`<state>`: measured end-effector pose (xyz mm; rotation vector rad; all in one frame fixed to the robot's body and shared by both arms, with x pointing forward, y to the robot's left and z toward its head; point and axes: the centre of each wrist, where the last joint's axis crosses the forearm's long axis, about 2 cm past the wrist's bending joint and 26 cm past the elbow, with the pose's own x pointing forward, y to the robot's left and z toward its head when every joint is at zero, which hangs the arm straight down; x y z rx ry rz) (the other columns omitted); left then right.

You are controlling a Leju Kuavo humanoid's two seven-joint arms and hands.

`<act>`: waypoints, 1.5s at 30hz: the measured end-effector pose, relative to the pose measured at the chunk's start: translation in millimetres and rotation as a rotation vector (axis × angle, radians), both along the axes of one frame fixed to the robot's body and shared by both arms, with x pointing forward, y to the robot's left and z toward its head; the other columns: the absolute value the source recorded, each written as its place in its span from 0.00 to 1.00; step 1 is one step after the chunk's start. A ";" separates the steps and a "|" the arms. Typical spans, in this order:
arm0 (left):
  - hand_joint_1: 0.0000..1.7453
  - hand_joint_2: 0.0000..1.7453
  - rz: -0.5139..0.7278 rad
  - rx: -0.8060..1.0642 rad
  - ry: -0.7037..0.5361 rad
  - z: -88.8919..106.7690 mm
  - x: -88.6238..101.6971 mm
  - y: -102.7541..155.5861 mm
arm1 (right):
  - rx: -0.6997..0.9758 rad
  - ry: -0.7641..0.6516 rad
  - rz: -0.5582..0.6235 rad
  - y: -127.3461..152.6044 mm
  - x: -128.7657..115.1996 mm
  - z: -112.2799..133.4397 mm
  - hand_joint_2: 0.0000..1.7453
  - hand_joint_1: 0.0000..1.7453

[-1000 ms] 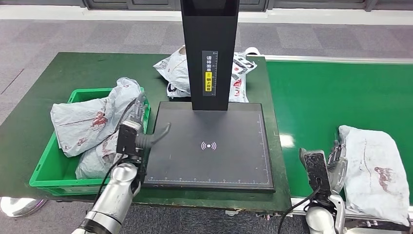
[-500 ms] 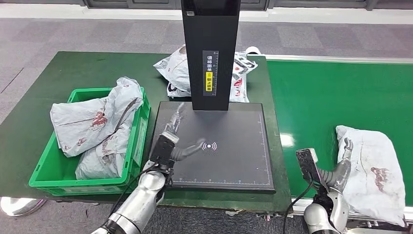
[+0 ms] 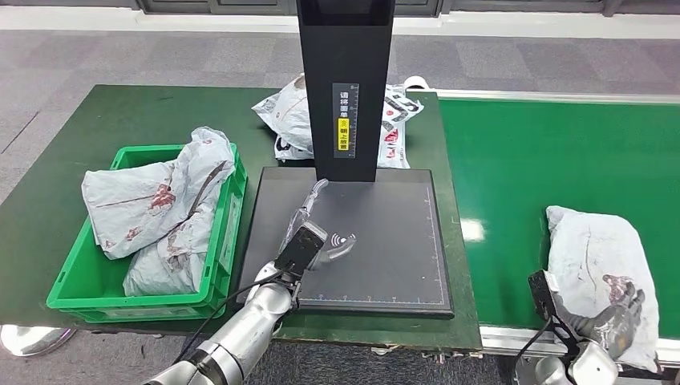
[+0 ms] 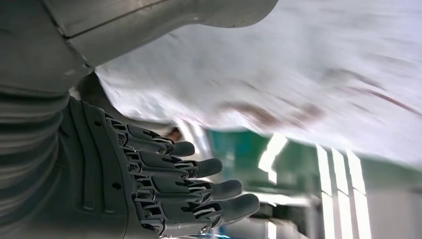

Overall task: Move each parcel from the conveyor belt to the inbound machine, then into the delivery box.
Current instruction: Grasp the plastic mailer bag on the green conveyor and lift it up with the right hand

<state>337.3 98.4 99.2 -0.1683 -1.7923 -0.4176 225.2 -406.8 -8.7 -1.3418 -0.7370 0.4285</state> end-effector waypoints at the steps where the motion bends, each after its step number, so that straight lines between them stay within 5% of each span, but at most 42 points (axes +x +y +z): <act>1: 0.00 1.00 -0.001 0.001 0.003 -0.3 0.4 0.2 | 0.019 0.058 -0.021 -2.0 -2.8 -5.1 1.00 0.00; 5: 0.00 1.00 -0.009 0.007 0.010 0.1 3.3 1.0 | 0.111 0.238 -0.050 -4.1 -7.3 -18.4 1.00 0.00; 18: 0.00 1.00 -0.012 0.020 0.018 0.0 6.6 2.1 | 0.163 0.281 -0.070 -3.4 3.3 -19.7 1.00 0.00; 22: 0.00 1.00 -0.011 0.021 0.019 -0.2 6.7 2.3 | 0.180 0.299 -0.067 -3.3 3.3 -20.5 1.00 1.00; 27: 0.00 1.00 0.005 -0.003 0.024 1.0 8.8 3.9 | 0.322 0.409 -0.006 -1.9 3.0 -24.0 1.00 1.00; 31: 0.00 1.00 0.036 -0.021 0.030 1.5 11.0 8.1 | 0.343 0.368 0.038 -1.5 5.2 -22.9 1.00 1.00; 38: 0.00 1.00 0.098 -0.032 0.028 -0.1 10.5 16.2 | 0.374 0.070 0.139 10.7 14.5 -16.5 1.00 1.00; 42: 0.00 1.00 0.103 -0.034 0.028 -0.7 10.2 17.3 | 0.384 0.026 0.152 13.3 16.4 -14.7 1.00 1.00; 45: 0.00 1.00 0.120 -0.042 0.020 -3.6 8.6 21.5 | 0.400 -0.284 0.200 28.4 33.4 9.5 1.00 1.00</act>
